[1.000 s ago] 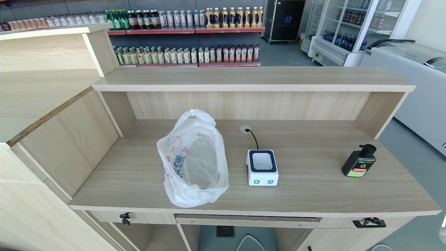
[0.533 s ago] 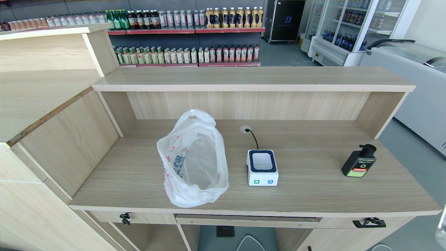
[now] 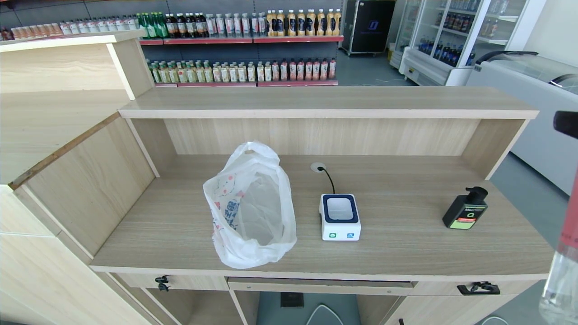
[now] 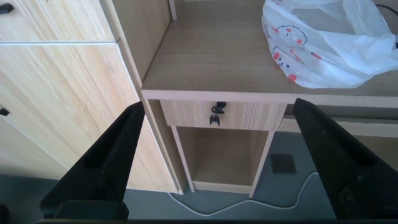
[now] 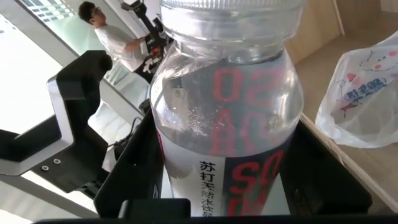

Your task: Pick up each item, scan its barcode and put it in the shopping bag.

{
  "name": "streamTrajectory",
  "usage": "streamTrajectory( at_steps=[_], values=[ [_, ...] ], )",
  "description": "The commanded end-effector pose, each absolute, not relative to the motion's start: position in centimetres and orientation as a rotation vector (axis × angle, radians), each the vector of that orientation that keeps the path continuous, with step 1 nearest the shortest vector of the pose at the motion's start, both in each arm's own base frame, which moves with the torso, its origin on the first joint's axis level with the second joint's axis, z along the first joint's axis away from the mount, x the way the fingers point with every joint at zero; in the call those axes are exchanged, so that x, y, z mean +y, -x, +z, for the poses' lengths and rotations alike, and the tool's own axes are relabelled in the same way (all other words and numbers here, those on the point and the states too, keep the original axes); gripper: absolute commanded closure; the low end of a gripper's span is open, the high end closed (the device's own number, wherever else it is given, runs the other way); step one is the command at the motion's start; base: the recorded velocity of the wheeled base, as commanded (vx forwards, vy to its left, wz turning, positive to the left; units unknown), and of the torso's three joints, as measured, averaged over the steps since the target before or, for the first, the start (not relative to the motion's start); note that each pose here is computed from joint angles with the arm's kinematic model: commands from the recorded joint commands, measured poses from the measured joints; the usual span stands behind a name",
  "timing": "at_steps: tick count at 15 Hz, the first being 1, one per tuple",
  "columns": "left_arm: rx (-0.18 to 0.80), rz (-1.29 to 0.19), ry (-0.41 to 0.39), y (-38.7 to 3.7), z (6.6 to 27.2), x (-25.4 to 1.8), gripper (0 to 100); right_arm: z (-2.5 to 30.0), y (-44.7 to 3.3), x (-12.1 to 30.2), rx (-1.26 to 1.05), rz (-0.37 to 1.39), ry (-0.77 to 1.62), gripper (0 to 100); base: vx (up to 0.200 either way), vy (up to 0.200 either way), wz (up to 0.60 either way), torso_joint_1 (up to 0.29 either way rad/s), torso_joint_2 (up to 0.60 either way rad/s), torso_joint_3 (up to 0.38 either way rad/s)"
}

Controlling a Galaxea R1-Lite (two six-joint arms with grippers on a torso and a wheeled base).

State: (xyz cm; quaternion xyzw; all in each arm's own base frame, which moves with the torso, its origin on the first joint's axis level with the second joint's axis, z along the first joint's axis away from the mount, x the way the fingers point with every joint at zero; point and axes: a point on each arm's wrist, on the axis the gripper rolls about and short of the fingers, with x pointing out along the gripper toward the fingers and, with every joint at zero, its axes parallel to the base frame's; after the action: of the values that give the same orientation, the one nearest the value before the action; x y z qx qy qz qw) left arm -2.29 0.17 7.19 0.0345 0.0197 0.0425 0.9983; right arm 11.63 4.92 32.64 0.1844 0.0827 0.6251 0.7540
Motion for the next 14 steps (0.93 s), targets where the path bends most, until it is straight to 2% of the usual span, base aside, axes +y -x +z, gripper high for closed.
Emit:
streamTrajectory(
  at_steps=[1, 7, 10, 11, 12, 14],
  values=[
    [0.040, 0.086, -0.069, 2.3, 7.2, 0.2, 0, 32.3, -12.0, 4.8, 0.171, 1.345, -0.384, 100, 0.000, 0.000, 0.00, 0.000, 0.00, 0.000],
    [0.040, 0.086, -0.069, 2.3, 7.2, 0.2, 0, 29.7, -17.2, 0.7, 0.045, 0.986, -0.153, 100, 0.000, 0.000, 0.00, 0.000, 0.00, 0.000],
    [0.040, 0.086, -0.069, 2.3, 7.2, 0.2, 0, 28.3, -19.1, -1.2, 0.017, 0.692, 0.007, 100, 0.000, 0.000, 0.00, 0.000, 0.00, 0.000],
    [0.040, 0.086, -0.069, 2.3, 7.2, 0.2, 0, 27.6, -19.4, -1.5, 0.076, 0.477, 0.064, 100, 0.000, 0.000, 0.00, 0.000, 0.00, 0.000],
    [0.038, 0.086, -0.069, 2.3, 7.2, 0.2, 0, 27.2, -19.3, -1.4, 0.113, 0.405, 0.069, 100, 0.000, 0.000, 0.00, 0.000, 0.00, 0.000],
    [0.040, 0.086, -0.069, 2.3, 7.2, 0.2, 0, 26.3, -18.9, -1.1, 0.136, 0.409, 0.071, 100, 0.000, 0.000, 0.00, 0.000, 0.00, 0.000]
  ],
)
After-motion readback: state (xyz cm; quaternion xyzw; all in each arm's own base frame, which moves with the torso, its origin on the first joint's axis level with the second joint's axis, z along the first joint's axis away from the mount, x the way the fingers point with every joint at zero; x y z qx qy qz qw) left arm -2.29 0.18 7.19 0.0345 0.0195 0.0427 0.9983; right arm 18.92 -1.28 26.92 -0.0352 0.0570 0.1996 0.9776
